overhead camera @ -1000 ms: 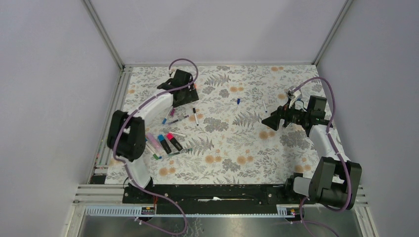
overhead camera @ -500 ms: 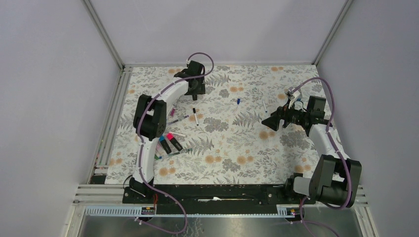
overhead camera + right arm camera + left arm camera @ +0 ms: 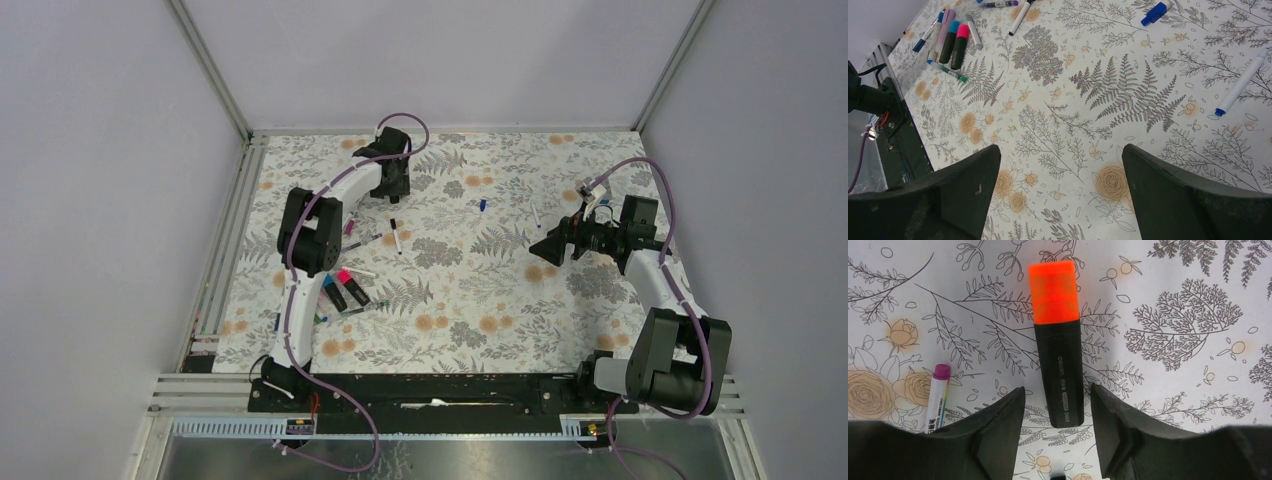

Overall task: Open the pen caps
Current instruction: Pick up the pen from the center of the board.

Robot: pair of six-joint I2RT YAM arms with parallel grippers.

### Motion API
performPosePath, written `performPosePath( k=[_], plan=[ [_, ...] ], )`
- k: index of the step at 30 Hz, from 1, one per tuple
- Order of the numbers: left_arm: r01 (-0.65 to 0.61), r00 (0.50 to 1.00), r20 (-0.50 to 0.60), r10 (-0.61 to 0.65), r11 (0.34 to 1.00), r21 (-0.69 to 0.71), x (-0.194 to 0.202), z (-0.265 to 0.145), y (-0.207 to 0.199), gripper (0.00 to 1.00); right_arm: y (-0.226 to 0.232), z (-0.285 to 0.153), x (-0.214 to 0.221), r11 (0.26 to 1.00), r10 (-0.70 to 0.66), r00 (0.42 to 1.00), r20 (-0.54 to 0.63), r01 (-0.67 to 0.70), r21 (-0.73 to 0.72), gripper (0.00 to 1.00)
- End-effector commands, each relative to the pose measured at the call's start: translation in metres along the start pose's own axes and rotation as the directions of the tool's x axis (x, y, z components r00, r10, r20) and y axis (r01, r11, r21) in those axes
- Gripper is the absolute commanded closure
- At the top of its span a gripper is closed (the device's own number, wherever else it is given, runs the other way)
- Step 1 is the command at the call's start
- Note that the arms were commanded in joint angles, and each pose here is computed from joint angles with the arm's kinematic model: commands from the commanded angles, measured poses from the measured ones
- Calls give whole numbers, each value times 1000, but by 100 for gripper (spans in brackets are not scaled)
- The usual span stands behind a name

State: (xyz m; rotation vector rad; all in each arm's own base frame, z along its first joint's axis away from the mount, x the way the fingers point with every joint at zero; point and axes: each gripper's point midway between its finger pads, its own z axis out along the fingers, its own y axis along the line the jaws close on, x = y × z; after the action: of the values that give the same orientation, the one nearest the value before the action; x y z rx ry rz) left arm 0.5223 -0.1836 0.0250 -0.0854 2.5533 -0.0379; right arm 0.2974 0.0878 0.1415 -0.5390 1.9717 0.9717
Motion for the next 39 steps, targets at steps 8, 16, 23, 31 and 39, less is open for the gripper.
performPosePath(
  k=[8,16,23,31,39],
  plan=[
    [34,999,26,-34,999,19,-19,14,2,50,-2,-2,-8,1000,-31,999,9,31,0,1],
    [42,999,10,-42,998,39,-16,19,0,76,-1,-2,-8,1000,-31,999,9,31,-3,1],
    [83,988,107,-107,974,210,-50,-37,-25,97,4,-2,-10,999,-30,1000,11,30,-27,1],
    [84,940,191,-283,735,673,-63,-171,-93,99,22,-2,-21,993,16,998,62,-9,-114,2],
    [111,914,55,-401,379,919,-7,-261,-159,100,49,11,-48,976,76,993,94,-55,-211,3]
  ],
)
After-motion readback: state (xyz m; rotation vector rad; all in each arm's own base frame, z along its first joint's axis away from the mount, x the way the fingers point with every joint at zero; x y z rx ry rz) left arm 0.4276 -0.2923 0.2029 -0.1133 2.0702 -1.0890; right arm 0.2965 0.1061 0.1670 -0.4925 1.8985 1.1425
